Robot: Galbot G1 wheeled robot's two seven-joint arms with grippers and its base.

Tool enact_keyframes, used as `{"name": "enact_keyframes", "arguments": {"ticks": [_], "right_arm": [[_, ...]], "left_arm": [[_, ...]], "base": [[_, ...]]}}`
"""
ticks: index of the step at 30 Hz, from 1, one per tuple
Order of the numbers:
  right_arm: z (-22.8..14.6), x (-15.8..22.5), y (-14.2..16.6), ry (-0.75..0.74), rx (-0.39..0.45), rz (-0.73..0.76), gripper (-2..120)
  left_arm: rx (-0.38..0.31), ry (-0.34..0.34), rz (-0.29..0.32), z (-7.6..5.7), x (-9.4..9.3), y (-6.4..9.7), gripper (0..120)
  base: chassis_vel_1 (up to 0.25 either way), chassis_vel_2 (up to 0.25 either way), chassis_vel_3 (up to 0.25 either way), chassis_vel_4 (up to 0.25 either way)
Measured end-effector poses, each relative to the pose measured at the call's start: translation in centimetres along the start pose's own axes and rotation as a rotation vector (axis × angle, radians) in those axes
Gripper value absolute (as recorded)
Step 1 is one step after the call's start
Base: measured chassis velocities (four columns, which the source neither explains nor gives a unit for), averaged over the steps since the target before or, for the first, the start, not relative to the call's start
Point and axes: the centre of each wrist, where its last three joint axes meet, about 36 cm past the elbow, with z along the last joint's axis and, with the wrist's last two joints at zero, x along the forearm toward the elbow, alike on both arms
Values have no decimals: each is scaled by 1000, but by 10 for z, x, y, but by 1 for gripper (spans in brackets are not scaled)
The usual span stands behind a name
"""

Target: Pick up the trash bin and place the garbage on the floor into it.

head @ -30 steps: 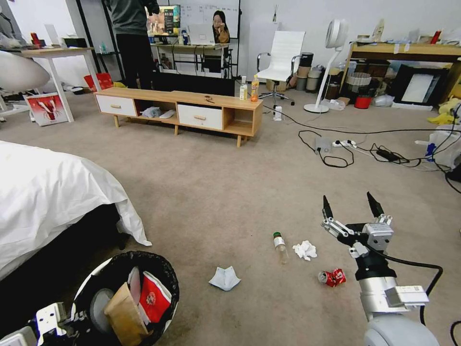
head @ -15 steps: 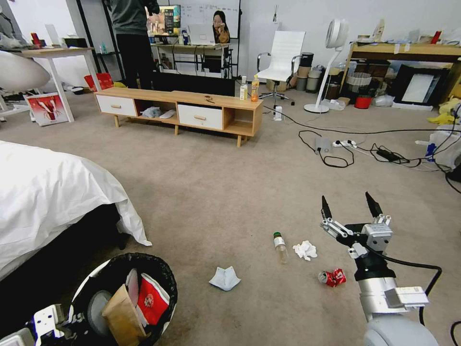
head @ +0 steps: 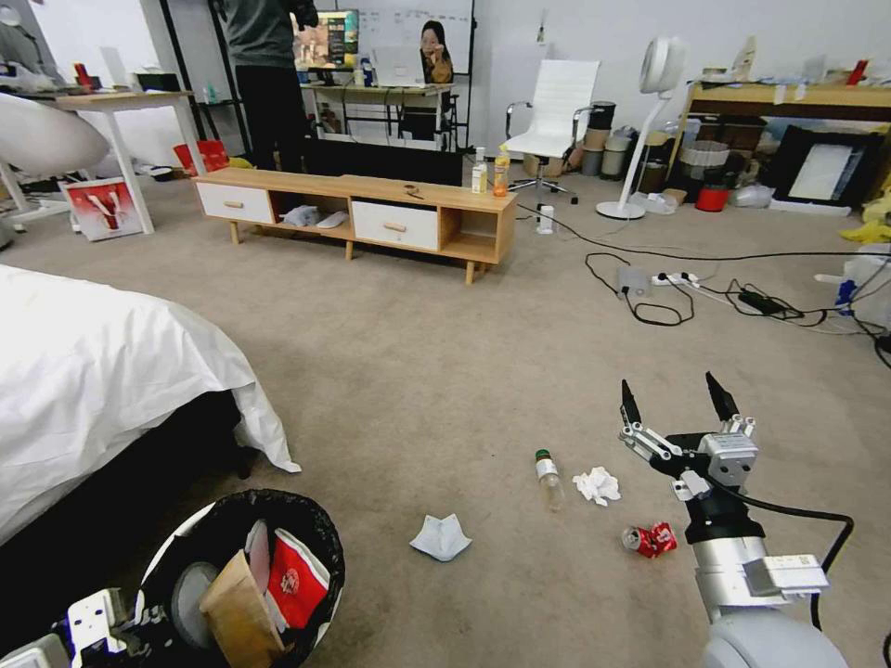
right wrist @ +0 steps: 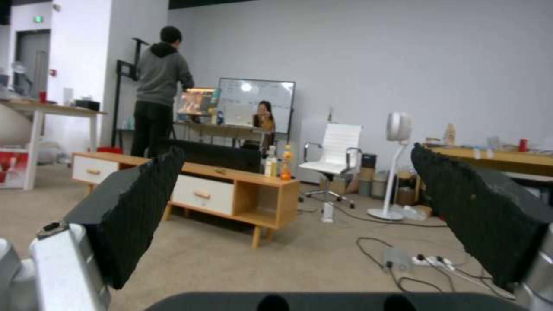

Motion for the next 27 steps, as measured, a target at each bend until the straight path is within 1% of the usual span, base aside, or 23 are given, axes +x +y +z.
{"name": "enact_keyframes", "arguments": {"ticks": [23,27], "right_arm": [[10,-2,-2,8,7,16,100],[11,-2,-2,9,9,17,100]], "left_arm": [[-2,7,-4,2,-5,1,2],[-2,8,-4,3,-5,1,2]], "base": [[4,6,5,4],[-37,46,50,-55]]}}
